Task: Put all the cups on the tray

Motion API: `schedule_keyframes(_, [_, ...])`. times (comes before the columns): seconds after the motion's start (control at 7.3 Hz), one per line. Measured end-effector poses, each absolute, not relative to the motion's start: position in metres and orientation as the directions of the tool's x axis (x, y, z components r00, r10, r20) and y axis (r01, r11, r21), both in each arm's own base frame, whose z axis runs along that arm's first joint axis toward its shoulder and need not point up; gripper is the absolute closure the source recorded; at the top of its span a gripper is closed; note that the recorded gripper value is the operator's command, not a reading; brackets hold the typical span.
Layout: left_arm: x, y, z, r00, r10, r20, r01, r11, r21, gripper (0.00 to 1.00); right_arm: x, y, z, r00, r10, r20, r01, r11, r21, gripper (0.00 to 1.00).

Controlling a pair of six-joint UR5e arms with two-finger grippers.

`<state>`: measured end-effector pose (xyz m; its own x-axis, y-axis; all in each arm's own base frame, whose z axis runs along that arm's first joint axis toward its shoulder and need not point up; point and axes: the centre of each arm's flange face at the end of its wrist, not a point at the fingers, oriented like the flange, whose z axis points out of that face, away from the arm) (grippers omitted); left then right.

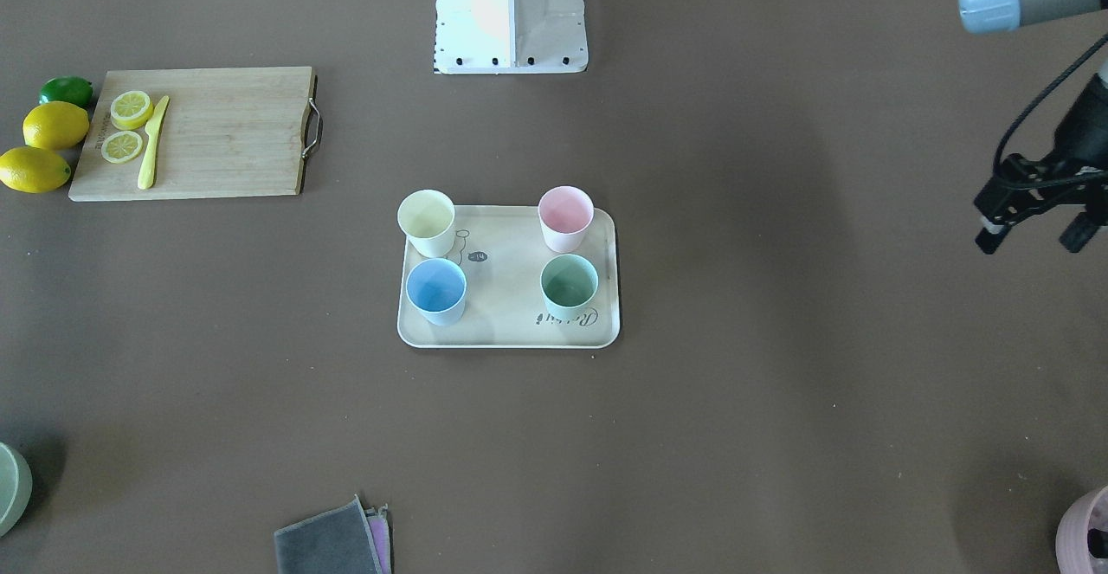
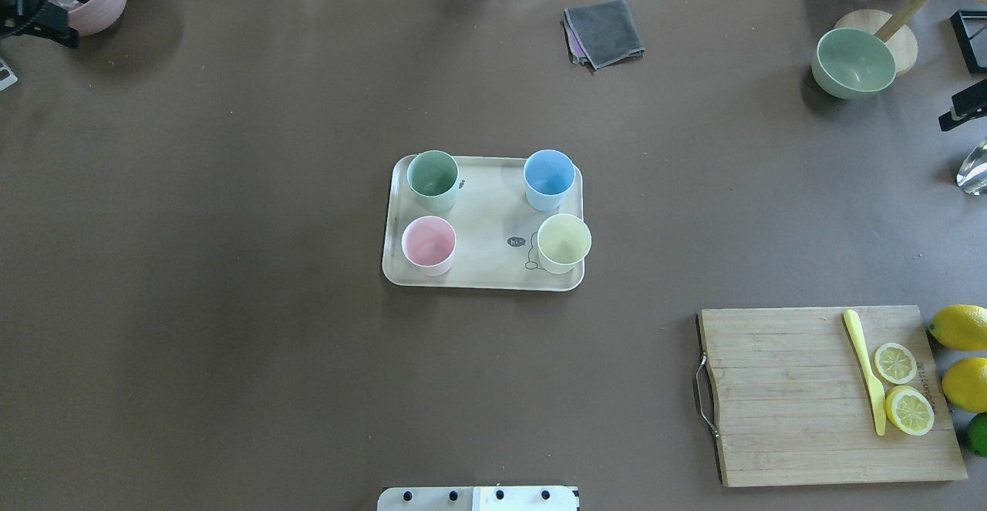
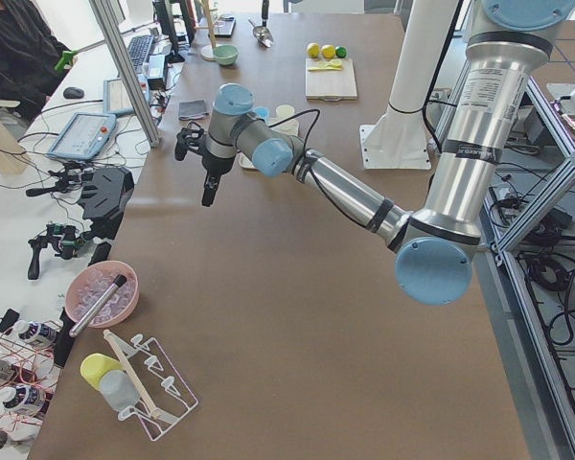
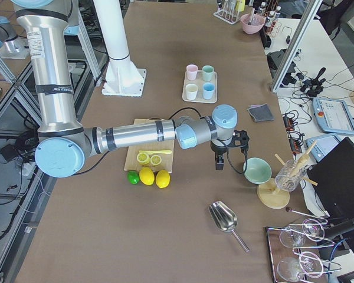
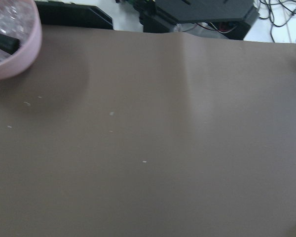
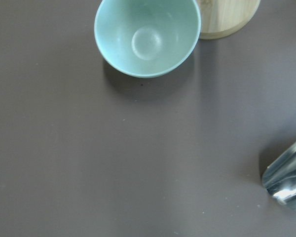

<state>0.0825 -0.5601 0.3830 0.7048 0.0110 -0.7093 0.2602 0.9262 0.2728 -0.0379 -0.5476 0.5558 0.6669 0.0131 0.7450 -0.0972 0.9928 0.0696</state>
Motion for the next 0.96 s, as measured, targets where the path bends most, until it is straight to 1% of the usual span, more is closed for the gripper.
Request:
schedule_keyframes(0.27, [0.024, -0.552, 0.425, 0.719, -0.021, -0.694, 0.282, 0.922, 0.265, 0.02, -0.020, -0.546, 0.562, 0.670, 0.006, 0.742, -0.122, 0.987, 0.102, 0.00])
schedule_keyframes(0.41, [0.009, -0.548, 0.443, 0.715, -0.024, -0.699, 0.275, 0.929, 0.250, 0.02, -0.017, -0.546, 0.565, 0.663, 0.010, 0.748, -0.122, 0.988, 0.095, 0.00])
schedule_keyframes(0.68, [-0.017, -0.544, 0.486, 0.711, 0.007, -0.703, 0.215, 0.950, 0.226, 0.02, 0.002, -0.540, 0.582, 0.650, 0.059, 0.758, -0.147, 0.988, 0.050, 0.00])
schedule_keyframes(0.96, [-0.030, -0.533, 0.540, 0.703, 0.016, -0.711, 0.158, 0.971, 0.178, 0.02, 0.036, -0.518, 0.610, 0.650, 0.077, 0.756, -0.152, 0.988, 0.030, 0.00])
